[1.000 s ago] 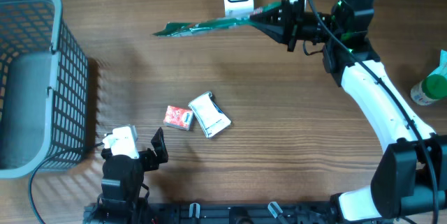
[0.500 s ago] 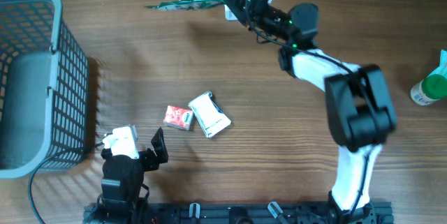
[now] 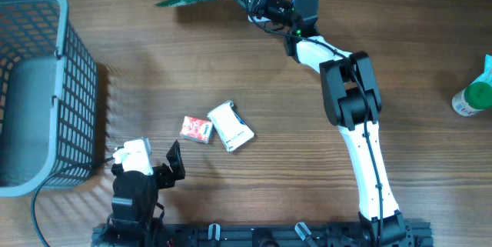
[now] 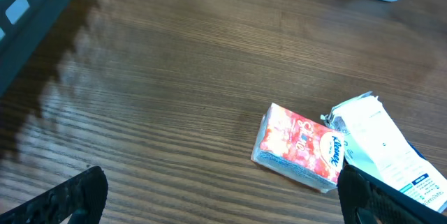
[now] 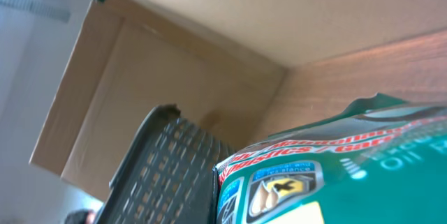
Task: Scan the item barcode
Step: 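Lift the gloves pack and hold it up to the scanner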
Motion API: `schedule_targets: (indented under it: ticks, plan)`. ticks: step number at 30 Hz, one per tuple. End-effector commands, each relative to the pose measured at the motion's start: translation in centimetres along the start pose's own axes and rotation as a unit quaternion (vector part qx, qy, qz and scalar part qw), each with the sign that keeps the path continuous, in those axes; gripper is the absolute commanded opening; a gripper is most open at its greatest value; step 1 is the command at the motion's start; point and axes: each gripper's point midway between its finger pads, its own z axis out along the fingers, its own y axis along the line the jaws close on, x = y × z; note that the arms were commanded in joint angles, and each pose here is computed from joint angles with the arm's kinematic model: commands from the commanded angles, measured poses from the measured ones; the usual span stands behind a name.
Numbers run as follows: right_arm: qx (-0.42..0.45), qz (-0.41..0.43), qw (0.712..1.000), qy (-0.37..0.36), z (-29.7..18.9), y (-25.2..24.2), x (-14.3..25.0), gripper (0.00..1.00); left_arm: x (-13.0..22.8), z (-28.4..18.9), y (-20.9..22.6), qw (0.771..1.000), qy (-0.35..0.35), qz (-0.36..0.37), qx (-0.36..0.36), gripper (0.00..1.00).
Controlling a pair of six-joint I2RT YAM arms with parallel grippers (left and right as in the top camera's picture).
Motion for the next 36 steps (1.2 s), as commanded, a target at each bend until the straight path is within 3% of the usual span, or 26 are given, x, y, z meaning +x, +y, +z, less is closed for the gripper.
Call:
schedule_targets:
  ticks: [1,6,12,20,27,36]
  plan:
    - [-0.021,-0.025,0.998,0.057,-0.1,1.1,1.4,0.04,0.1,0.1,0.3,1.000,-0.002,0.008,-0.007,1.00]
    - [-0.024,-0.006,0.993,0.112,-2.1,1.0,2.2,0.04,0.1,0.1,0.3,1.000,-0.002,0.008,-0.007,1.00]
    - [-0.005,0.017,0.991,0.135,-6.8,-0.3,0.3,0.04,0.1,0.1,0.3,1.000,-0.002,0.008,-0.007,1.00]
    - [-0.034,0.003,0.969,0.245,-6.3,0.0,5.2,0.04,0.1,0.1,0.3,1.000,-0.002,0.008,-0.007,1.00]
    - [0.021,0.126,0.968,0.218,-8.5,-3.9,4.8,0.04,0.1,0.1,0.3,1.000,-0.002,0.008,-0.007,1.00]
    - [0.025,0.149,0.965,0.215,-9.7,-4.1,4.1,0.05,0.1,0.1,0.3,1.000,-0.002,0.008,-0.007,1.00]
